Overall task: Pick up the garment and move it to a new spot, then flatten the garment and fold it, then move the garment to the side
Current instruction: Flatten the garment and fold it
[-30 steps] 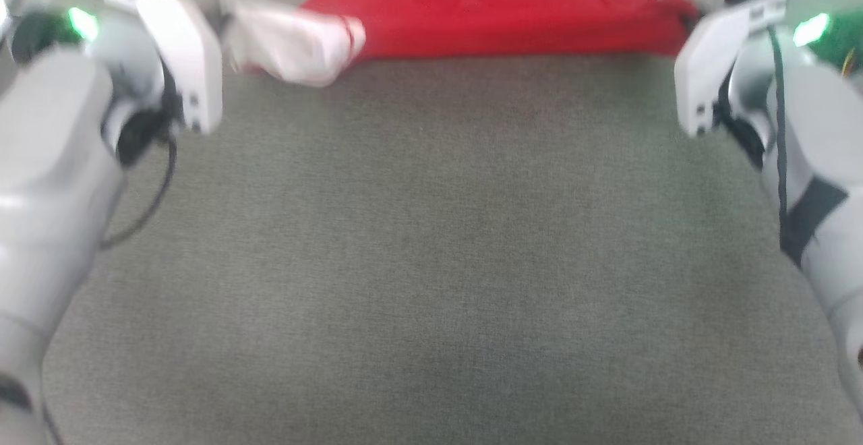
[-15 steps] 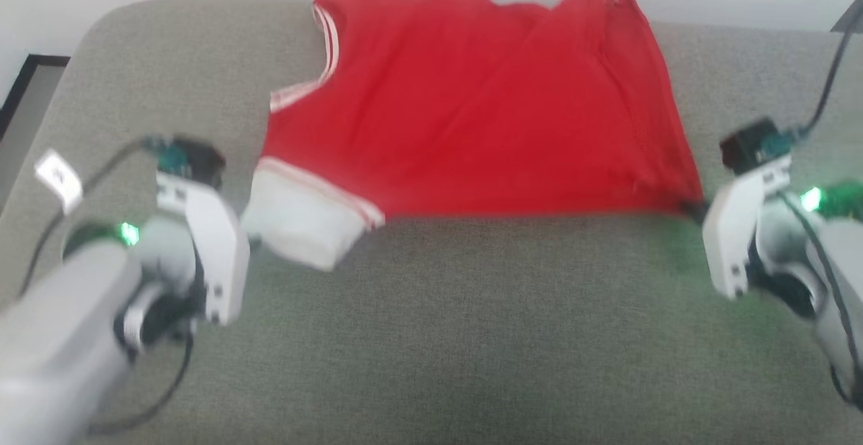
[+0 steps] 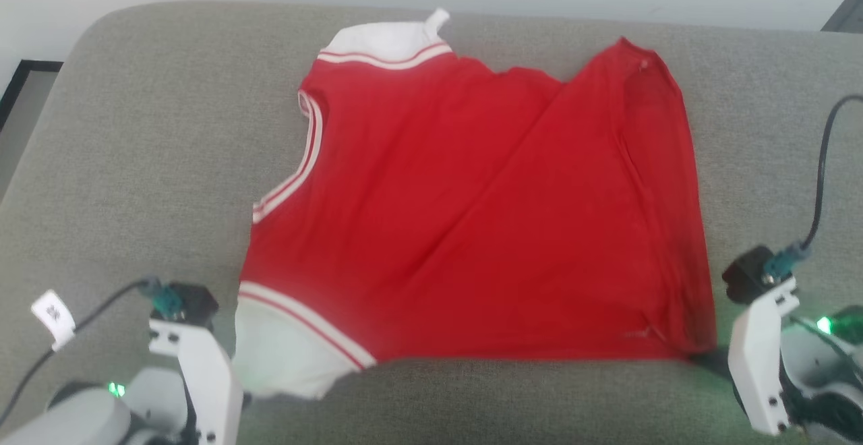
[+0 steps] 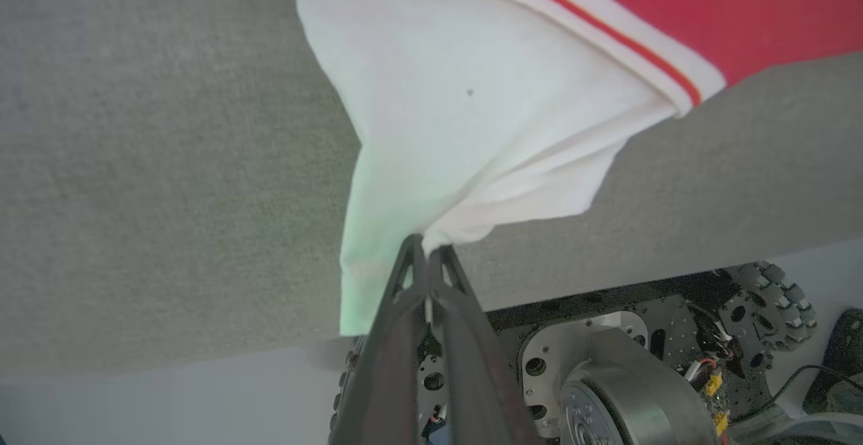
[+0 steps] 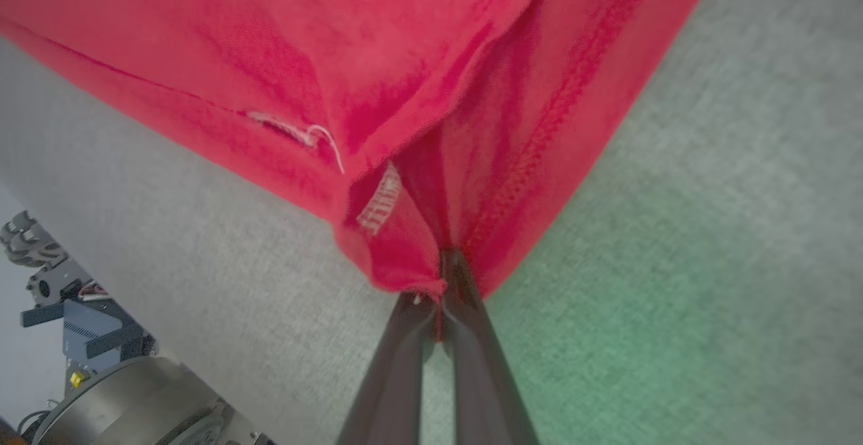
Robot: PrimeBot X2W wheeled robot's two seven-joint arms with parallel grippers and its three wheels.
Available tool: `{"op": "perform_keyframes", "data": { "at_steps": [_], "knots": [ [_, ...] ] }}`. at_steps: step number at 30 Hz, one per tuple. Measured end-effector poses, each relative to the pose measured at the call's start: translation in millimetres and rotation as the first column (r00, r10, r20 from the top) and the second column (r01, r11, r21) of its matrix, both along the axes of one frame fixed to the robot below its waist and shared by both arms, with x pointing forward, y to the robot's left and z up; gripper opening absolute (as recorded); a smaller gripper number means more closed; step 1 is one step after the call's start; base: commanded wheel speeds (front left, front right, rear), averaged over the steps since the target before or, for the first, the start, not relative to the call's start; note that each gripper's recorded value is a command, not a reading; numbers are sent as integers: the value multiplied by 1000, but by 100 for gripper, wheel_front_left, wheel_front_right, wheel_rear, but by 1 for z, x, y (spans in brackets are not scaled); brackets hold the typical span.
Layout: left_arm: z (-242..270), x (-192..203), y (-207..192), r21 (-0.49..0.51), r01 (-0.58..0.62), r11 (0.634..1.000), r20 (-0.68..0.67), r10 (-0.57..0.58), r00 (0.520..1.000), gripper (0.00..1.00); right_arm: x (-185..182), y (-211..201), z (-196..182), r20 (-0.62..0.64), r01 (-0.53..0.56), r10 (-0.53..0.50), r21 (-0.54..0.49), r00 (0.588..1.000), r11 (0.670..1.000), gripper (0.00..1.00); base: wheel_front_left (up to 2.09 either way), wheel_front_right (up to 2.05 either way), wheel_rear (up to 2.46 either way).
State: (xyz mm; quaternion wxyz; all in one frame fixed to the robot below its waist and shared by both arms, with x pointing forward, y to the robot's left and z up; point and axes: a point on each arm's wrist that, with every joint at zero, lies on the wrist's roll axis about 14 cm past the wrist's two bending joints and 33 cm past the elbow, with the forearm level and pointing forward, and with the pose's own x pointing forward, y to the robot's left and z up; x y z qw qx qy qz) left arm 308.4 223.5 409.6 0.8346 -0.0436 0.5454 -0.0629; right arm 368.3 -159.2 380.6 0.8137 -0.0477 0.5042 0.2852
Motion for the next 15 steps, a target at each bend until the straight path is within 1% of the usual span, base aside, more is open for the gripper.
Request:
{"op": "perform_keyframes", "data": {
  "at_steps": [2,6,11,13,15],
  "knots": [
    [-4,-12,-3,-2,2,1000,-37,-2,999,0,-11,-1,-3,-35,-6,6,3,999,1000,0,0,0,0],
    [-3,-18,-7,-8,2,1000,-46,-2,999,0,-25,-1,-4,-61,-7,9,19,998,1000,0,0,0,0],
    [15,1,3,27,-5,1000,56,4,998,0,-31,-2,1,-51,22,-19,47,998,999,0,0,0,0],
    [28,16,6,47,8,999,121,-13,993,0,-27,-3,6,-23,36,-35,56,999,998,0,0,0,0],
    [44,32,9,83,28,996,193,-44,980,0,-16,-5,17,33,65,-68,75,997,995,0,0,0,0]
  ]
}}
